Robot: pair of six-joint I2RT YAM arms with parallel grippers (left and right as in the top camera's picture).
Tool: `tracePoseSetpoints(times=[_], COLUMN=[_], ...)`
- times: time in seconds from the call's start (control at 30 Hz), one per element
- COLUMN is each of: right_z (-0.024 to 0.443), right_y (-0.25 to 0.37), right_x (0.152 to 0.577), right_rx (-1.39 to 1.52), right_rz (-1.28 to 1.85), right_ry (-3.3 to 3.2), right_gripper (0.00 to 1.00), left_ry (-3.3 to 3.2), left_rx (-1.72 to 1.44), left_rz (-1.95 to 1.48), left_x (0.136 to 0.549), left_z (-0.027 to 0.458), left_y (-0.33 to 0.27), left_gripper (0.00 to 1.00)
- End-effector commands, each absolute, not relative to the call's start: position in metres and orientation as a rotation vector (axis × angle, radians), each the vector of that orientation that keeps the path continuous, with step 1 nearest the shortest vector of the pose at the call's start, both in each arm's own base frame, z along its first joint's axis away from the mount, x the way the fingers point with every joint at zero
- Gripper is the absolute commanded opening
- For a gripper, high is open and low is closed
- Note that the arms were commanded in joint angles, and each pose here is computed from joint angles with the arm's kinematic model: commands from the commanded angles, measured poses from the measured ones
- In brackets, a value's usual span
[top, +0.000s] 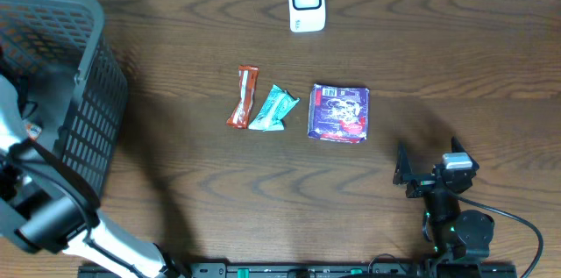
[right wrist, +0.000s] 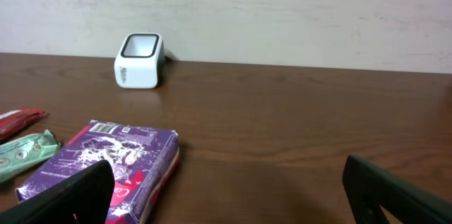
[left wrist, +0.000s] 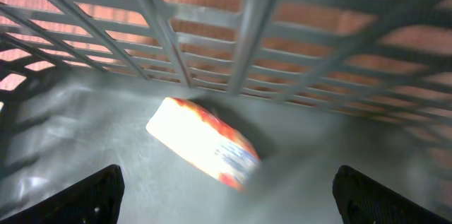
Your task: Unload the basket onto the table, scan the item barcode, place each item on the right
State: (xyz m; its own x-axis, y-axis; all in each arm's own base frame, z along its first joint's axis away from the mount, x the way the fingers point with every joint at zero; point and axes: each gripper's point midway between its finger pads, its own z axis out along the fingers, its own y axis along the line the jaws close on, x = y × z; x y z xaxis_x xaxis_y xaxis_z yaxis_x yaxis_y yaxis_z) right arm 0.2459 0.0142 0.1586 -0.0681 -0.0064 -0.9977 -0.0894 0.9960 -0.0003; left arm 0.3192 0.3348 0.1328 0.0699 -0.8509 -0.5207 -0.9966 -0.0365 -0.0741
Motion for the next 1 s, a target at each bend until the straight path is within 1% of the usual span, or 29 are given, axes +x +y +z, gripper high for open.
tracePoseSetpoints(times=[0.0, 0.33, 0.5, 0.77, 0.97], right_z=[0.158, 0.158, 0.158, 0.158, 0.158], right_y=[0.018, 0.018, 0.018, 0.018, 0.018], right_x=[0.245, 0.245, 0.245, 0.245, 0.245], right_rx=[-0.075, -0.075, -0.075, -0.075, -0.075], right_rz=[0.091, 0.091, 0.091, 0.091, 0.091], right_ry=[1.638, 1.638, 1.638, 1.638, 1.638], right_gripper=[0.99, 0.99, 0.99, 0.99, 0.99], left_ry=[1.835, 1.935, 1.937, 1.896, 1.933], left_rx=[-1.913, -1.869, -1.871, -1.874, -1.891], left_rz=[0.410, 0.428, 0.459, 0.673, 0.696], left_x=[0.321, 0.323, 0.320, 0.305, 0.305], left_z=[0.150, 0.138, 0.117, 0.090, 0.066], left_y=[0.326, 0.312, 0.313, 0.331, 0.332], left_gripper=[0.94, 0.94, 0.94, 0.94, 0.94])
